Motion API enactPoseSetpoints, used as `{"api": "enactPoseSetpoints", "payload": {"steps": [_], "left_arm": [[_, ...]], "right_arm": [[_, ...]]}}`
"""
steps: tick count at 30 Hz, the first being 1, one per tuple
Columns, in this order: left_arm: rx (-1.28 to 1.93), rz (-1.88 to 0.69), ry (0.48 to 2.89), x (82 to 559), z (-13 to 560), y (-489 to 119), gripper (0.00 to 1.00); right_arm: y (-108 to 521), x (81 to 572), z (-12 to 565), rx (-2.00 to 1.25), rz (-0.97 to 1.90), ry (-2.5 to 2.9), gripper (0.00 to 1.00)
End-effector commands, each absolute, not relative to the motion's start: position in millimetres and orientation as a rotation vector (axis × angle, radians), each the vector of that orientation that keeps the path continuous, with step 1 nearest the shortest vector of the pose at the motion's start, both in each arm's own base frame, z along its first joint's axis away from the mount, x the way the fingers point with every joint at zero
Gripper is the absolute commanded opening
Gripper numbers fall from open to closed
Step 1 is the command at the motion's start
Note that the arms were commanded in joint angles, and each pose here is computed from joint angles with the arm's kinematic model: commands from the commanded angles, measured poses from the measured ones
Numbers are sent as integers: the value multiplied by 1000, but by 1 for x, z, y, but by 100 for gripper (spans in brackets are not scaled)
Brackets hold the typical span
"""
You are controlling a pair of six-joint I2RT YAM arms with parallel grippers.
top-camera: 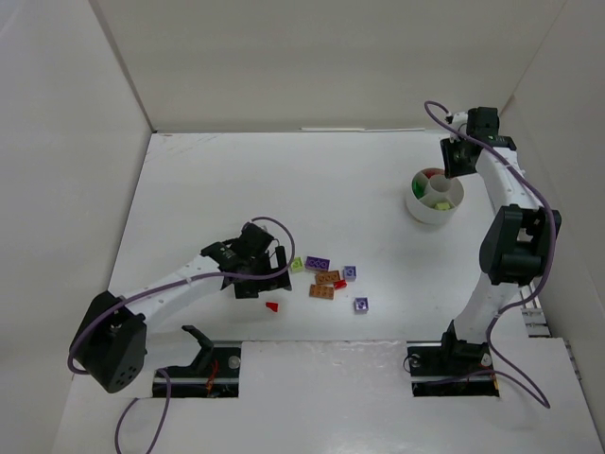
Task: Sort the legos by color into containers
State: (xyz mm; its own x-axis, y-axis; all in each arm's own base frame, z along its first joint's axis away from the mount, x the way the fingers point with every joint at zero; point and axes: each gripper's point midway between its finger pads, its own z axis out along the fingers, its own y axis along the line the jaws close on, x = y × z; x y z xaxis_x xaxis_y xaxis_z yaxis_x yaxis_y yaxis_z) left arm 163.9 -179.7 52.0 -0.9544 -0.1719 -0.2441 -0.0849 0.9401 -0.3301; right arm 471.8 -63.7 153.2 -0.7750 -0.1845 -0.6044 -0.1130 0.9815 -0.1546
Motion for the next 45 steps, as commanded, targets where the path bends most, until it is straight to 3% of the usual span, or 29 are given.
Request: {"api": "enactPoseSetpoints", "payload": {"steps": [1,6,11,18,21,26,27,34,37,45], "left_arm": [[-169,-481,2808,167,56,-183,93],[-170,-473,2816,166,54,-183,93],[-206,-474,2763,175,66,-183,96],[-332,-527,2580,189,118,-175,99],[-392,-576,2537,182,128,-168,99],[-564,-502,2577,166,107,-151,99],[-609,-493,2562,167,107,-148,99],[-867,-466,2351,181,139,-122,99],[-934,-491,2251,183,154,-111,99],[-1088,-502,2095,170,176,-79,99]], "right_arm": [[-68,478,184,-199,-158,2393,41],[-62,478,189,-215,-117,2375,44],[-43,471,233,-261,-32,2243,45],[86,435,270,-477,50,2065,54],[136,405,261,-562,130,2048,59],[206,346,236,-737,352,2004,58],[238,316,216,-857,425,1999,58],[355,192,169,-1254,636,1814,58],[391,161,151,-1324,652,1747,58],[445,155,91,-1348,561,1742,58]]}}
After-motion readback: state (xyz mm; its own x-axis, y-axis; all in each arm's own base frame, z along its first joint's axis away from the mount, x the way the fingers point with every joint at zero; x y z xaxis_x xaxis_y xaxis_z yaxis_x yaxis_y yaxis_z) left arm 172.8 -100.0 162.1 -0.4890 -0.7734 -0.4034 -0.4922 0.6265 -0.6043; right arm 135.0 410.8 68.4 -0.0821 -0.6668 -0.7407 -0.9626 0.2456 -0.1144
